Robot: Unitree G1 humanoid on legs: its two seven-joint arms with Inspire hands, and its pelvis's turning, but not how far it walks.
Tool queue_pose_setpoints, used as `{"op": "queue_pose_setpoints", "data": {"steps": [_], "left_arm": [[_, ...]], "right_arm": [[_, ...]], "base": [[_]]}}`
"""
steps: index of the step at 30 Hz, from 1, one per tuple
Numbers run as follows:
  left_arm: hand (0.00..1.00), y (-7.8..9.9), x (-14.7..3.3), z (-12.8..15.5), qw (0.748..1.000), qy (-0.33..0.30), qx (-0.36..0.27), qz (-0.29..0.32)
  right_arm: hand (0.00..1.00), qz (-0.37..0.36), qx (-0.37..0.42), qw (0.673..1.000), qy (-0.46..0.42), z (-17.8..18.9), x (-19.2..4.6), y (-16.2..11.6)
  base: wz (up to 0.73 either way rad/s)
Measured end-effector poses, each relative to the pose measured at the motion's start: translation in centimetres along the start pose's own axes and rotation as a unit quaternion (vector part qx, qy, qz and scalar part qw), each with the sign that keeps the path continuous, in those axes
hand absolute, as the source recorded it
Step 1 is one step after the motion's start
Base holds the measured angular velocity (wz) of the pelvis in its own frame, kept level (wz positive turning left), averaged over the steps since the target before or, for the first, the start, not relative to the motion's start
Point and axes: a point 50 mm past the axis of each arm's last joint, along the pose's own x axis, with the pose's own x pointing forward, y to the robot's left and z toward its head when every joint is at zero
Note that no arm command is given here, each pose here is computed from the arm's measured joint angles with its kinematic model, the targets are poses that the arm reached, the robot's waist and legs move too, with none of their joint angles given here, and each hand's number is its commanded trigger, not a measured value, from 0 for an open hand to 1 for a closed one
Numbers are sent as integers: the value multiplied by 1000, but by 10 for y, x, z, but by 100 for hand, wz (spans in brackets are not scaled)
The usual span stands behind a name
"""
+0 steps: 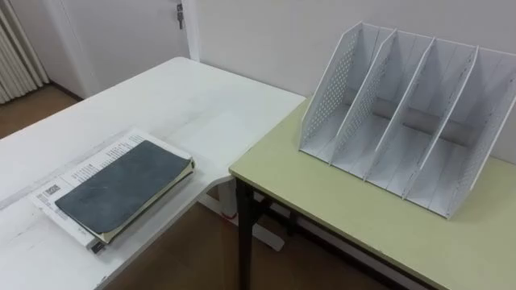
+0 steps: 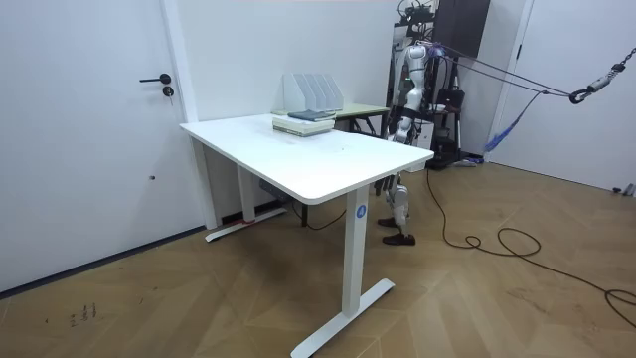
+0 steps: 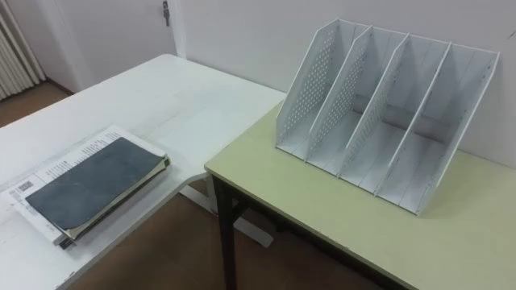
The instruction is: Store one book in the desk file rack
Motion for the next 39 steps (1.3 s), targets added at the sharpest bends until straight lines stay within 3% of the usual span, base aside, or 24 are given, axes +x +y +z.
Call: {"op": "queue_pose_setpoints", "data": {"steps": [18,24,27,32,39], "left_arm": [[0,0,0,7,1000,-16,16,20],[0,-5,0,22,994,-47,99,27],[0,-12,-1,38,982,-83,165,25],[0,-27,-8,74,943,-177,281,37],[0,-51,-28,120,879,-295,371,47]], "right_arm": [[0,-12,3,1000,-8,3,0,1],[0,-16,10,999,-32,10,0,0],[0,-18,-2,999,-41,13,-1,-1],[0,-26,-13,997,-72,22,-2,-4],[0,-39,-16,996,-83,24,-3,-9]], "base": [[0],[3],[1],[0],[-2]]}}
